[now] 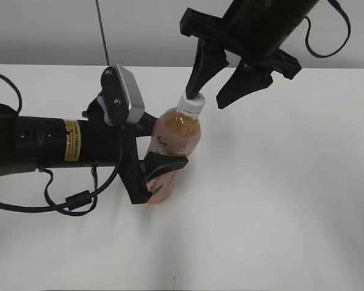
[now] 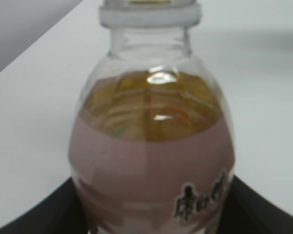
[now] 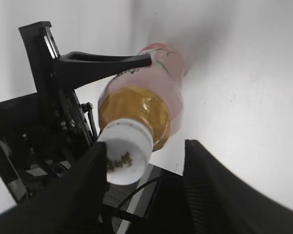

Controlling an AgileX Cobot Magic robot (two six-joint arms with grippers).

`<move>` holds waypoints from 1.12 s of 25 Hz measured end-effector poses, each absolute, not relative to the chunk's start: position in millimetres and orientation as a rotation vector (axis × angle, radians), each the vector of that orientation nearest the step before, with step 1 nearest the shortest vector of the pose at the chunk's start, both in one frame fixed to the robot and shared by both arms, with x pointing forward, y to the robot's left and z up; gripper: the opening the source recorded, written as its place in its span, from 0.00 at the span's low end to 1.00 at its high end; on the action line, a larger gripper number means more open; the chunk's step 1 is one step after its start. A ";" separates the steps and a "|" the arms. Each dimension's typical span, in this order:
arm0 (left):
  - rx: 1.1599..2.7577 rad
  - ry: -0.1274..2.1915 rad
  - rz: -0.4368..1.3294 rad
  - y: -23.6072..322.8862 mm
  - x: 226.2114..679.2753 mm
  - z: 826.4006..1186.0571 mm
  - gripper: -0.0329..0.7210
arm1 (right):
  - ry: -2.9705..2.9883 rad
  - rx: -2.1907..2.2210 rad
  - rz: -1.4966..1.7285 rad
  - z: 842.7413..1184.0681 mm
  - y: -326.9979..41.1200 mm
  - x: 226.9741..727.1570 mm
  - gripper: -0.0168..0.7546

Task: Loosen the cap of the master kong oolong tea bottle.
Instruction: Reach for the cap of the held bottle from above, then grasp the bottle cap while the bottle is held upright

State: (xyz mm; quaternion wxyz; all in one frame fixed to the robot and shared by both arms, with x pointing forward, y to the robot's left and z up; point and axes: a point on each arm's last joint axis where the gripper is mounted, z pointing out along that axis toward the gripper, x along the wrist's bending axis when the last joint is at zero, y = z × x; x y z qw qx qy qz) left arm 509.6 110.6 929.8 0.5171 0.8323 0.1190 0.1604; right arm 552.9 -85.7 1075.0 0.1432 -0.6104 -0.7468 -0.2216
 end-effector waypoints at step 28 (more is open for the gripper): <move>1.996 0.296 0.387 110.8 510.1 929.8 0.60 | -2.074 -1.742 -0.650 1072.3 -77.5 556.9 0.59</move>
